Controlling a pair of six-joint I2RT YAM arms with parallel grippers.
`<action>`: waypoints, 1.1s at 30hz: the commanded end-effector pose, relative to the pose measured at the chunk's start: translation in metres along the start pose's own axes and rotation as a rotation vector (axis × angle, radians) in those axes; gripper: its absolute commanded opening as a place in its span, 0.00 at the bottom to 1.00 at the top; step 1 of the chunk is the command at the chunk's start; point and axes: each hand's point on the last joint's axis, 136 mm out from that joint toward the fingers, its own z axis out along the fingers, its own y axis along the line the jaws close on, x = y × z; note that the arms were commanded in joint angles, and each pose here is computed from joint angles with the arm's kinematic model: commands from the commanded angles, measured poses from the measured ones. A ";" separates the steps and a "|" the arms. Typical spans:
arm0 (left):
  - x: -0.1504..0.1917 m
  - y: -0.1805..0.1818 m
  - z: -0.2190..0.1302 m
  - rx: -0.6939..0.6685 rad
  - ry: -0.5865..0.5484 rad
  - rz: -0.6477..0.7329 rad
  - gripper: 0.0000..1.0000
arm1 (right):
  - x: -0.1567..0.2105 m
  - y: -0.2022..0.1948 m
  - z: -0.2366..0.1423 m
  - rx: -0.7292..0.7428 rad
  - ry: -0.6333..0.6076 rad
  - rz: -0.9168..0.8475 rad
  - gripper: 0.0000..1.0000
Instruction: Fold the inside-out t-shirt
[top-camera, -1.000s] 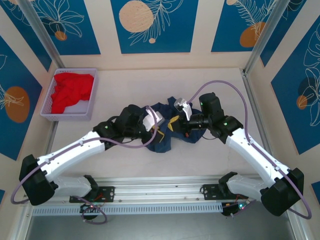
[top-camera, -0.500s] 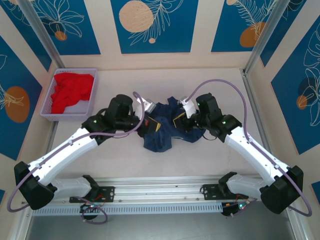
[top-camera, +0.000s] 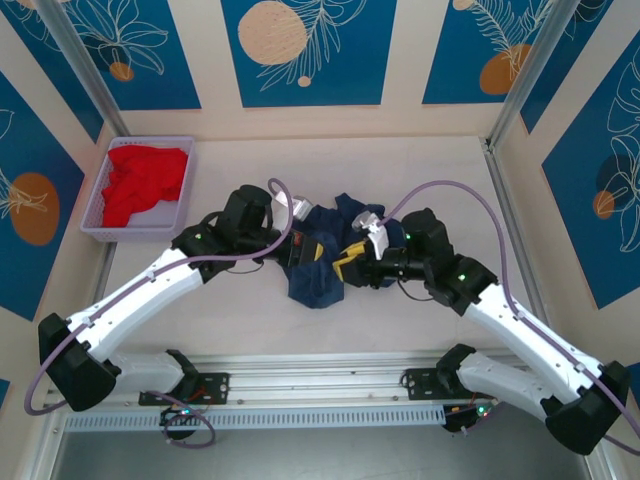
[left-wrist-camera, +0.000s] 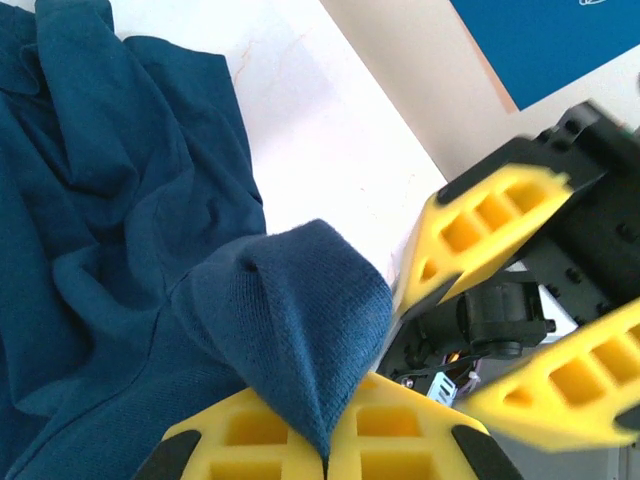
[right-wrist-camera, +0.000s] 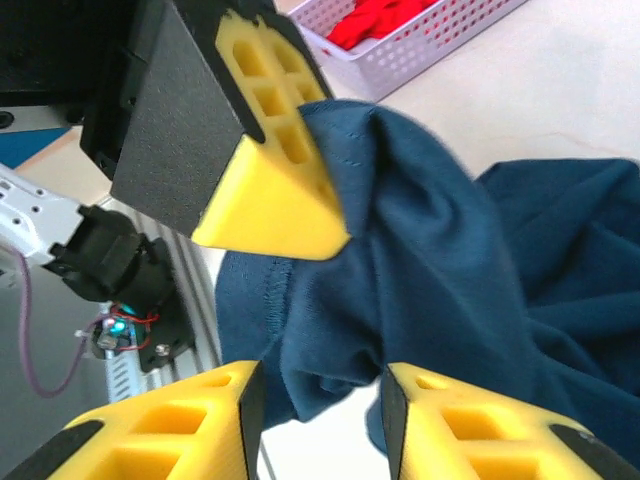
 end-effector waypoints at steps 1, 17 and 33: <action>-0.011 -0.011 -0.006 0.036 -0.024 0.000 0.00 | -0.001 0.013 0.015 -0.083 -0.002 0.011 0.40; -0.010 0.002 -0.018 0.017 -0.065 -0.012 0.06 | 0.001 0.018 0.013 -0.193 -0.017 0.013 0.00; -0.009 0.029 -0.039 -0.130 -0.123 0.000 0.50 | -0.004 0.013 0.002 -0.263 -0.082 0.065 0.00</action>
